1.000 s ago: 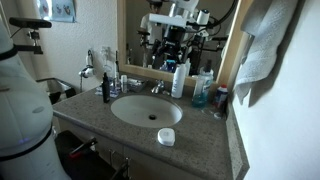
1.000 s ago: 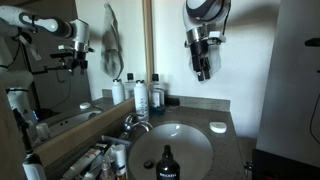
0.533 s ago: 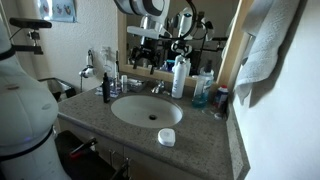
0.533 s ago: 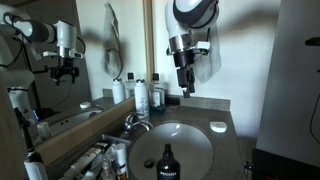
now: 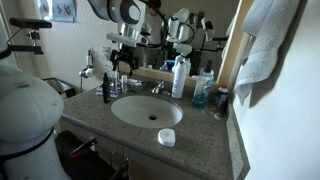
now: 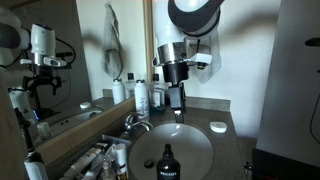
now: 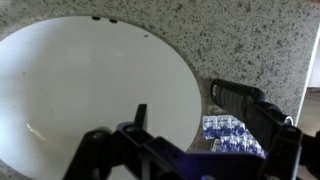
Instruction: Move the black bottle from left to right
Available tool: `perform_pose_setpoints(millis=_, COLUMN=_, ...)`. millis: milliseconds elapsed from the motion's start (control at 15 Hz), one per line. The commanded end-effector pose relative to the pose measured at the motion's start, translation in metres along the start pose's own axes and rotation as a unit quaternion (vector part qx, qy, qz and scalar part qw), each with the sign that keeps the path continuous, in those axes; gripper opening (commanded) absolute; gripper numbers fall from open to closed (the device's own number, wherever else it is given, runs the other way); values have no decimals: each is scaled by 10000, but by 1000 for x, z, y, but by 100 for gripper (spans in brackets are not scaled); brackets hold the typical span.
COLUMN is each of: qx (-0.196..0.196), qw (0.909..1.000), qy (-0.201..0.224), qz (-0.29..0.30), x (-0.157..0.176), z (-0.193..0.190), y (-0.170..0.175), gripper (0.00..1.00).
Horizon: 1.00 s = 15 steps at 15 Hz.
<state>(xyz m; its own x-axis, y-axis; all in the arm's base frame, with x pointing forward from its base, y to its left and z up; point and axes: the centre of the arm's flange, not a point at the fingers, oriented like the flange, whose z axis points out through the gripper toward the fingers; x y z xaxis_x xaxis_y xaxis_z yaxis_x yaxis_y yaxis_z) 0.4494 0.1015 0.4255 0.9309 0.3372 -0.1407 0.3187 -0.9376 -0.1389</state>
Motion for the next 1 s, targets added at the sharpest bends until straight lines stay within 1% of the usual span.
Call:
perform_pose_setpoints(millis=0, qx=-99, qw=9997, qy=191, qz=-127, x=0, z=19, y=-40, gripper=100)
perform_pose_setpoints(millis=200, qx=-146, qw=9988, qy=305, qz=-353, x=3, z=30, y=-67, gripper=100)
perform_pose_setpoints(millis=467, qx=-136, qw=9976, qy=437, qz=-523, x=1, z=37, y=-92, gripper=100)
perform_pose_setpoints(millis=667, qx=-66, qw=9972, qy=465, qz=-582, x=0, z=40, y=-100, gripper=100)
perform_pose_setpoints(millis=867, qx=-28, qw=9973, qy=443, qz=-588, x=2, z=47, y=-100, gripper=100)
perform_pose_setpoints(millis=933, qx=47, qw=9970, qy=438, qz=-631, x=3, z=48, y=-100, gripper=100)
